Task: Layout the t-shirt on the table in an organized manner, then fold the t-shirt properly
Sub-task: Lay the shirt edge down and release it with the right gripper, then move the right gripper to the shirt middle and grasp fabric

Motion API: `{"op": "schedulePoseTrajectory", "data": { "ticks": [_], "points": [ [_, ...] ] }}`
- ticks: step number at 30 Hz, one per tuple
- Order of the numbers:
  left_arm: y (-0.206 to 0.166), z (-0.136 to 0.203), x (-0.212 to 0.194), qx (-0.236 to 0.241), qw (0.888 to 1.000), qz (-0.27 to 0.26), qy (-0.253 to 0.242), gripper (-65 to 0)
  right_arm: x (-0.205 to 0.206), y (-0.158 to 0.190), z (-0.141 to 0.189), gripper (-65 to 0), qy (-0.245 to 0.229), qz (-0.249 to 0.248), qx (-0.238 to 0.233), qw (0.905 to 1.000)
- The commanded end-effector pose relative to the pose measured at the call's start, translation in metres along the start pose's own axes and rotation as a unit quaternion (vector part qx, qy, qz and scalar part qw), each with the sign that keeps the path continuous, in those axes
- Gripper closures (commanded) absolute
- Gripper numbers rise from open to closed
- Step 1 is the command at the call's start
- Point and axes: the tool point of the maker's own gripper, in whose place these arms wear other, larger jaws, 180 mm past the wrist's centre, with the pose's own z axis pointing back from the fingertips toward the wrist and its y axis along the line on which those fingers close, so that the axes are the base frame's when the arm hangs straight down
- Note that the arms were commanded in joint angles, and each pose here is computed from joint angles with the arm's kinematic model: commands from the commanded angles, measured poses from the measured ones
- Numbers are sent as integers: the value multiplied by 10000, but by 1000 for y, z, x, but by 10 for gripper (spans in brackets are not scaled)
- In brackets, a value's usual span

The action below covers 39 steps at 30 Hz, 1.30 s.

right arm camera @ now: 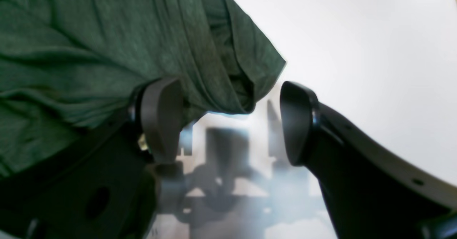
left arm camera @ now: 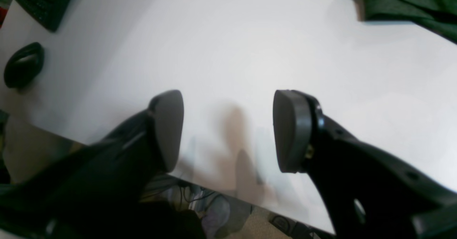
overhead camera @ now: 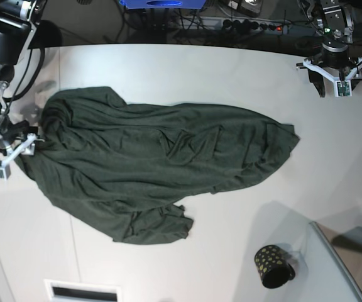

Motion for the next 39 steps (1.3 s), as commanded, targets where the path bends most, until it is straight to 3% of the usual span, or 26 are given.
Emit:
{"op": "schedulePoseTrajectory", "data": {
  "ticks": [1, 3, 5, 6, 8, 9, 11, 14, 18, 20, 22, 26, 29, 30, 32, 35, 39],
  "points": [
    [9, 2, 7, 93, 9998, -75, -151, -375, 17, -13, -2, -399, -175, -9, -72, 9998],
    [9, 2, 6, 90, 9998, -77, -137, -375, 11, -12, -11, -395, -49, -122, -3, 9999],
    [9, 2, 5, 88, 9998, -76, -129, -375, 8, -9, -15, -335, -36, -188, 47, 9998],
    [9, 2, 5, 87, 9999, -79, -123, -375, 8, -10, -15, -270, -47, -205, 42, 9998],
    [9, 2, 5, 87, 9999, -79, -123, -375, 10, -12, -14, -54, -66, -201, 12, 9998],
    [9, 4, 2, 80, 9999, -96, -89, -375, 10, -22, -12, 0, -82, -252, -91, 9996],
    [9, 5, 1, 69, 9999, -112, -85, -375, 9, -46, -7, -23, -121, -471, -308, 9983],
    [9, 5, 0, 66, 9999, -110, -71, -375, 8, -70, 1, -3, -217, -811, -547, 9950],
    [6, 5, 0, 62, 9999, -76, -72, -375, 5, -86, 7, -8, -227, -864, -673, 9937],
    [-2, 5, 1, -26, 9999, -61, -82, -375, -2, -80, 11, -63, -77, -602, -595, 9964],
    [-10, 5, 3, -134, 9998, -100, -107, -375, 1, -66, 21, -162, -7, -21, -472, 9989],
    [-10, 5, 1, -137, 9998, -97, -90, -375, 20, -28, 63, -360, -519, 1099, -288, 9922],
    [8, 6, -4, 51, 9999, -112, -22, -375, 39, 37, 106, -389, -1103, 2017, 285, 9728],
    [18, 8, -7, 174, 9998, -94, 12, -374, 41, 63, 117, -389, -1237, 2341, 571, 9626],
    [37, 11, -11, 418, 9991, -51, 59, -374, 37, 130, 139, -389, -1476, 2990, 1374, 9327],
    [61, 15, -15, 723, 9973, 7, 102, -372, 24, 214, 154, -389, -1633, 3379, 2354, 8965],
    [73, 20, -20, 898, 9958, 61, 159, -365, 26, 297, 157, -389, -1841, 3579, 3017, 8643]
  ]
}}
